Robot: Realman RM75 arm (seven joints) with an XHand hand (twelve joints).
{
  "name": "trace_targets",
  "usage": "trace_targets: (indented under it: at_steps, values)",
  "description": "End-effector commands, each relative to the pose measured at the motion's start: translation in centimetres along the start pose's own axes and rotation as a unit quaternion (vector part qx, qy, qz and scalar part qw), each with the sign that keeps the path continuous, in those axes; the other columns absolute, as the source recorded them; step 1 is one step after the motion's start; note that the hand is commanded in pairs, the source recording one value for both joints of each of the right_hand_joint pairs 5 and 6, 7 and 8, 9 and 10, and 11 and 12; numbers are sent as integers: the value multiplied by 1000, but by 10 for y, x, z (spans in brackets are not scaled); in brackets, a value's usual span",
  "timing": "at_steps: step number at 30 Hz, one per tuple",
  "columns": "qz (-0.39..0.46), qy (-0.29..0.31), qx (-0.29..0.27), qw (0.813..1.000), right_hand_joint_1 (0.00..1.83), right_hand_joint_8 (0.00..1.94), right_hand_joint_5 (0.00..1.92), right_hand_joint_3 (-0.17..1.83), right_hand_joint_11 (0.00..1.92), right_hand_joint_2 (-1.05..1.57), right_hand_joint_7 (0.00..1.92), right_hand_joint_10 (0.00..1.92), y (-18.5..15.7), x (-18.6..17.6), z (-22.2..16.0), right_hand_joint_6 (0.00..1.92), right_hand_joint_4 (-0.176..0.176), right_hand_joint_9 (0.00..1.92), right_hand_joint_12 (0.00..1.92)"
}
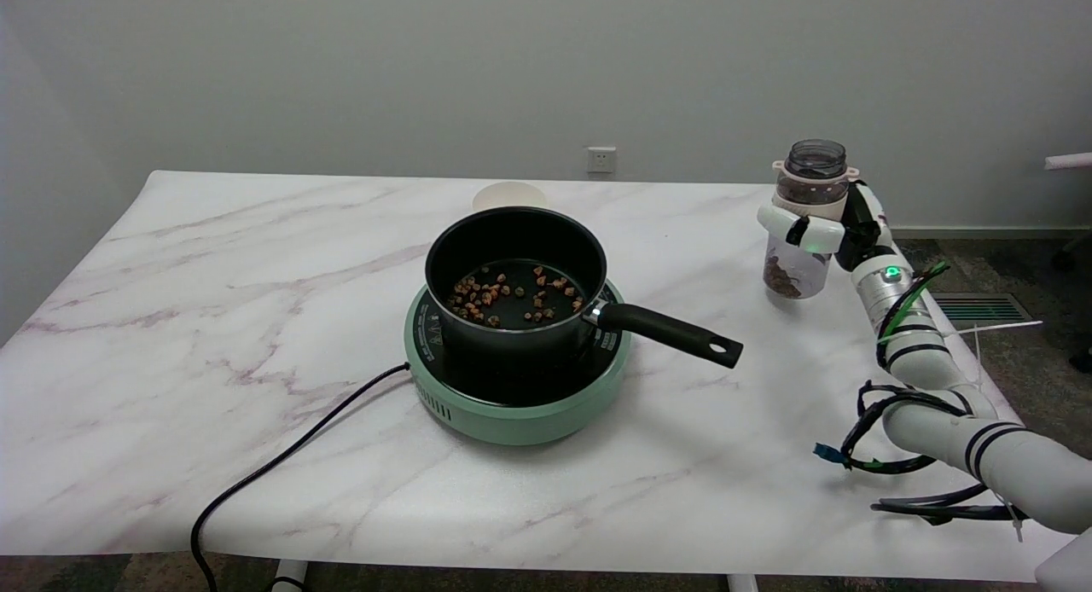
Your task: Place the bottle onto the table.
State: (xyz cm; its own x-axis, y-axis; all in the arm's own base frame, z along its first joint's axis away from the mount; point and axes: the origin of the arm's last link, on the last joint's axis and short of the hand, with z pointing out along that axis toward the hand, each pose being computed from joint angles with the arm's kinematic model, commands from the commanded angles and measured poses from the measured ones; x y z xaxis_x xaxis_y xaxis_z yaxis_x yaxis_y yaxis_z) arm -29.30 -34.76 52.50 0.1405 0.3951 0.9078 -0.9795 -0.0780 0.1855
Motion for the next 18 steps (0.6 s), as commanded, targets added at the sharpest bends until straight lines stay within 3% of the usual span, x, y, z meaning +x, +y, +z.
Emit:
trace_targets:
  at_steps: [1,18]
  values:
    - [4,7,0,1000,1500,1920,1920,771,1241,1095,1920,1330,12,4,-17,1920,0,1330,1241]
    - [-5,13,31,999,1515,1893,1920,807,1234,1031,1893,1318,12,11,-32,1920,0,1318,1234]
